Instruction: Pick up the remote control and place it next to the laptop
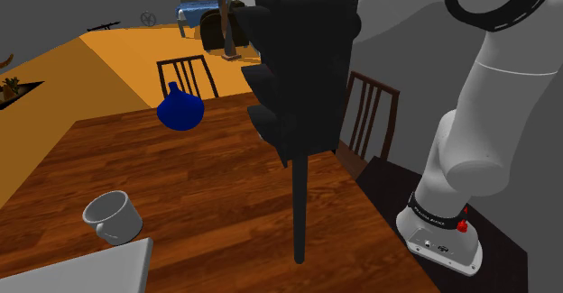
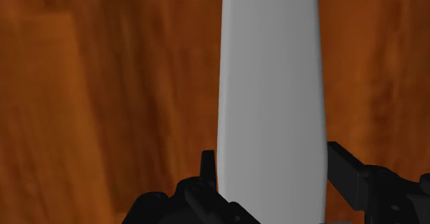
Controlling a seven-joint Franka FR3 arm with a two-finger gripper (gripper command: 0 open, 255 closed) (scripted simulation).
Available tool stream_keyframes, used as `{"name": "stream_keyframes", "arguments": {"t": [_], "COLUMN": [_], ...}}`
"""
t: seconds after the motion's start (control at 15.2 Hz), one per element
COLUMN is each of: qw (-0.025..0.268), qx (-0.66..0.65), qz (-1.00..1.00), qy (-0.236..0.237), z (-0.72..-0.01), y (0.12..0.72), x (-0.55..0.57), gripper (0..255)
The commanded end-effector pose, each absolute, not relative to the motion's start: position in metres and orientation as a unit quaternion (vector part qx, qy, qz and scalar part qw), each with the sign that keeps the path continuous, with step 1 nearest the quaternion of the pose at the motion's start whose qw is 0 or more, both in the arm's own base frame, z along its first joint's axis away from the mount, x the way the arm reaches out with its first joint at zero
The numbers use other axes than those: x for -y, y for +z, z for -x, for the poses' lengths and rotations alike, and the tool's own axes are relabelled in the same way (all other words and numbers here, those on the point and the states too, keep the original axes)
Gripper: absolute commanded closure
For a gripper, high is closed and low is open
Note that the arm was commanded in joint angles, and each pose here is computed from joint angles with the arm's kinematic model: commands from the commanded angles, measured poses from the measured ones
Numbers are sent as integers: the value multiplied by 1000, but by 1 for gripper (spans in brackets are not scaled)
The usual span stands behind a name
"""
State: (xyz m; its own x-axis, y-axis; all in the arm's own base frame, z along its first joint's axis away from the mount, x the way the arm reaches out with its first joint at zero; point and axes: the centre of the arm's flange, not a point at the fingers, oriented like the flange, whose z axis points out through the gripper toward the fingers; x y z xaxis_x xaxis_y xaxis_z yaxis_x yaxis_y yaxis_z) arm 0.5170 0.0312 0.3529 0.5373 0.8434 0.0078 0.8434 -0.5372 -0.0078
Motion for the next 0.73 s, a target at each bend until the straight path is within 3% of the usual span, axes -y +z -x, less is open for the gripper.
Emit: {"name": "stream_keyframes", "arguments": {"t": [0.0,0.66], "qw": [5,5], "qx": [481,481], "qz": [877,877], "qy": [-1,-1], "z": [-516,-516], "y": [364,417], "x": [-32,-32], "gripper": [255,255]}}
